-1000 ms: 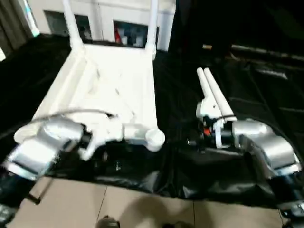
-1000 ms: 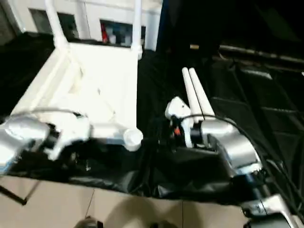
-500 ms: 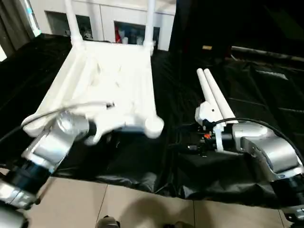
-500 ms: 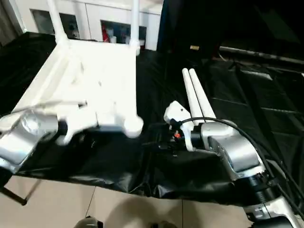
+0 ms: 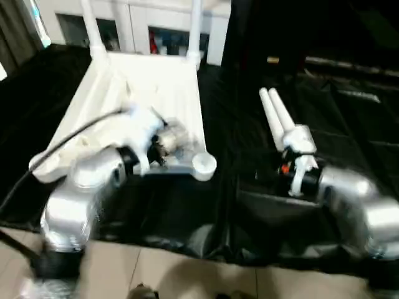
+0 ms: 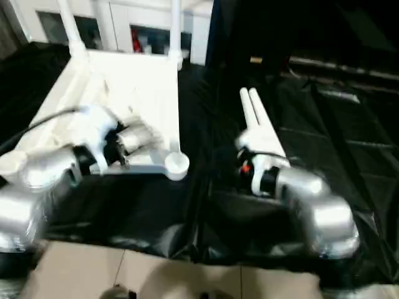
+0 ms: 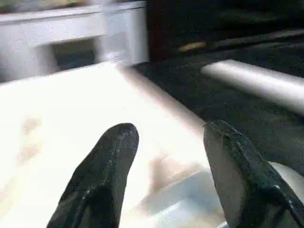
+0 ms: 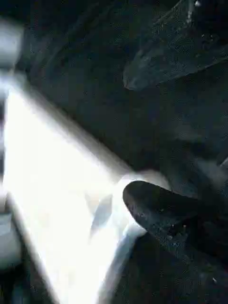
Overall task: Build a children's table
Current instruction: Pick table leg
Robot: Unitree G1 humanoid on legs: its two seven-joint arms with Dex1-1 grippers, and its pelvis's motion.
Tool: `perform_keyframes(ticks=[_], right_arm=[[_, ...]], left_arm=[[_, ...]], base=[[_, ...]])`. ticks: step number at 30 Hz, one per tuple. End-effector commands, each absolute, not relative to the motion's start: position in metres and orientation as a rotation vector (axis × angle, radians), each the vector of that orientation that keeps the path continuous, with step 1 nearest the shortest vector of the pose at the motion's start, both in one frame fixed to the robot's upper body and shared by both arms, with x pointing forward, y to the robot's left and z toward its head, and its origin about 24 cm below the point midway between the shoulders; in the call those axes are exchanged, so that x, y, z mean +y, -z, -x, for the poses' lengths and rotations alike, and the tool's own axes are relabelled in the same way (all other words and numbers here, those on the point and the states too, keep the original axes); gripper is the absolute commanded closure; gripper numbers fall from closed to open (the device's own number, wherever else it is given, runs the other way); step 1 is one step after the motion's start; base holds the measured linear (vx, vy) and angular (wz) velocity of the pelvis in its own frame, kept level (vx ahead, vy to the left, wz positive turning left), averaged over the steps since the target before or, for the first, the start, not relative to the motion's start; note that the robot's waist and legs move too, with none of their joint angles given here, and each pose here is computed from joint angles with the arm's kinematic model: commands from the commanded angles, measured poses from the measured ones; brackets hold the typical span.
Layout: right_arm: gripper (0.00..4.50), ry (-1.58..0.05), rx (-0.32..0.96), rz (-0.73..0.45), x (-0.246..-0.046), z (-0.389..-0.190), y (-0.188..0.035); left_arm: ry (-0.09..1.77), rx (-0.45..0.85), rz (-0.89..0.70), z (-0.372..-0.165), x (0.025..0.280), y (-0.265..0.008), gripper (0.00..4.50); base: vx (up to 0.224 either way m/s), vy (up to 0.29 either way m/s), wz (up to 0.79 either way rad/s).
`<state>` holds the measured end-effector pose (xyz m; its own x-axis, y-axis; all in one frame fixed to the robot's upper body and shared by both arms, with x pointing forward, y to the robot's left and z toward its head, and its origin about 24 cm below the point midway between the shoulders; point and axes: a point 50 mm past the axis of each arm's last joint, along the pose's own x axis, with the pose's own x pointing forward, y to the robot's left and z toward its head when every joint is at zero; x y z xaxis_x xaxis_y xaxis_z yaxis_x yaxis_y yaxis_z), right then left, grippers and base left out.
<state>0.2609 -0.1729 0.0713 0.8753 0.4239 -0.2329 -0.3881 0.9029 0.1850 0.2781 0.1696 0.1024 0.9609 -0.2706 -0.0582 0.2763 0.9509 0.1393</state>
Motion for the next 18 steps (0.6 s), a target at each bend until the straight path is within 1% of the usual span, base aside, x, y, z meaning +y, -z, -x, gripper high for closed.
perform_keyframes(ticks=[1,2,5,10,12,14,16,18], right_arm=[[0.95,-0.304,0.243,-0.115,-0.180,-0.254,-0.075],[0.95,-0.286,0.244,-0.117,-0.179,-0.251,-0.074],[0.95,-0.239,0.233,-0.141,-0.173,-0.249,-0.073],[0.95,-0.289,0.173,-0.118,-0.163,-0.257,-0.080],[0.95,-0.315,0.144,-0.114,-0.162,-0.267,-0.087],[0.95,-0.293,0.141,-0.072,-0.166,-0.277,-0.085],[0.95,-0.290,0.133,-0.094,-0.166,-0.277,-0.088],[0.95,-0.306,0.118,-0.107,-0.162,-0.274,-0.089]], left_arm=[[0.140,-0.018,-0.171,-0.275,0.175,-0.111,1.82],[0.112,-0.013,-0.165,-0.273,0.176,-0.111,1.82],[0.088,-0.006,-0.218,-0.269,0.178,-0.113,1.82],[0.098,-0.030,-0.192,-0.270,0.179,-0.116,1.82],[0.054,-0.026,-0.144,-0.270,0.184,-0.115,1.82],[0.041,-0.002,-0.125,-0.261,0.185,-0.104,1.82],[0.055,-0.003,-0.114,-0.254,0.183,-0.104,1.82],[0.042,0.005,-0.058,-0.249,0.181,-0.101,1.82]], base=[[0.000,0.000,0.00],[0.000,0.000,0.00],[0.000,0.000,0.00],[0.000,0.000,0.00],[0.000,0.000,0.00],[0.000,0.000,0.00],[0.000,0.000,0.00],[0.000,0.000,0.00]])
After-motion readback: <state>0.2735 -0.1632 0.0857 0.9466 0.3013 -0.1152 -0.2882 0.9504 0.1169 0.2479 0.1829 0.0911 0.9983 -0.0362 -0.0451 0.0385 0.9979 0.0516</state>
